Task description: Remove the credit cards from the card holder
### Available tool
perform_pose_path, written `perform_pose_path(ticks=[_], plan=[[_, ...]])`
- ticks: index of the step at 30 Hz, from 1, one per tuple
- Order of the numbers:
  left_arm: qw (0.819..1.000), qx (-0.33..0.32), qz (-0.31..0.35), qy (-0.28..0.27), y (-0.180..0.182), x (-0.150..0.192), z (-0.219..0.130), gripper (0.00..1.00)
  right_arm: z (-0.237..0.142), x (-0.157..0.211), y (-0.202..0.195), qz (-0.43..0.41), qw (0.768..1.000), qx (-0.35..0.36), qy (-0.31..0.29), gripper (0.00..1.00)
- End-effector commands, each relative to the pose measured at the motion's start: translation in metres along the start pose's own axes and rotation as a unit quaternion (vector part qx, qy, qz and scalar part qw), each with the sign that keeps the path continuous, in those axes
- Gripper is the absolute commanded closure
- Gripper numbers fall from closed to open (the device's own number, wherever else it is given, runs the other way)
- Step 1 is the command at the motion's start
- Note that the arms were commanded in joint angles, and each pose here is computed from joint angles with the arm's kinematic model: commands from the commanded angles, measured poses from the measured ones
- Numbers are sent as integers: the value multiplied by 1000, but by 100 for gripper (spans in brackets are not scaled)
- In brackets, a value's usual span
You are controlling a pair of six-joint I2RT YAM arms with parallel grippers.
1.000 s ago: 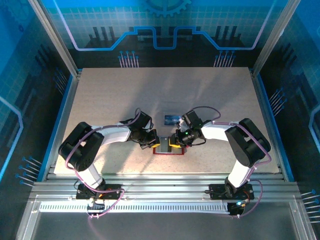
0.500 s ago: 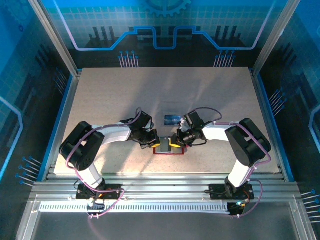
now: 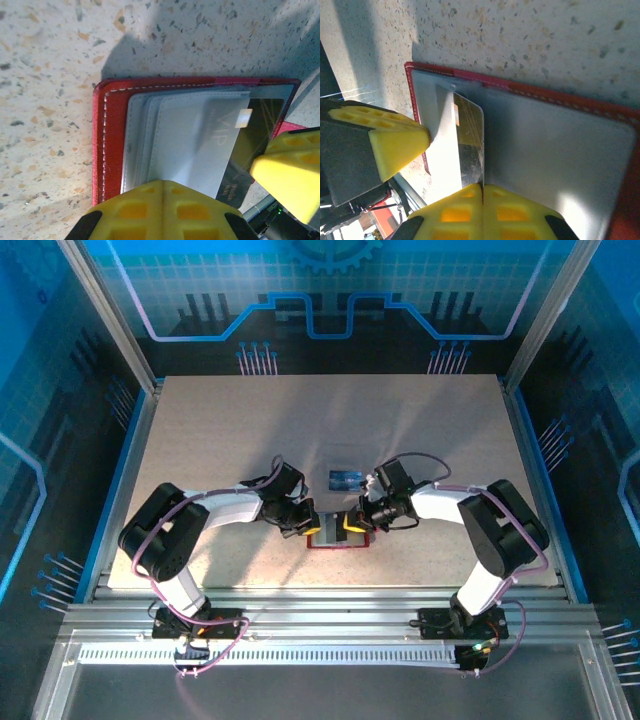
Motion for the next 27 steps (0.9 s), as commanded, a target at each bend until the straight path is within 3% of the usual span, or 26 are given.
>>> perform_pose_path(ticks=[1, 27], plan=[[999, -35, -5, 7, 18, 4, -1, 95, -12, 6, -9, 3, 1000, 17, 0, 93], [1000, -31, -3, 0, 14, 1, -5, 90, -26, 6, -19, -8, 999, 47, -3, 95]])
Point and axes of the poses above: each hand's point on the last joint's axis, 136 mm out from that joint toward the fingers, its own z axis out along the fingers, its own y axis along the line the jaws close on, x = y × z, the point moved 1 cm from there along -z, back along the fingers, and after that the axes turned 11 degrees about -z, right-handed, at the moved point
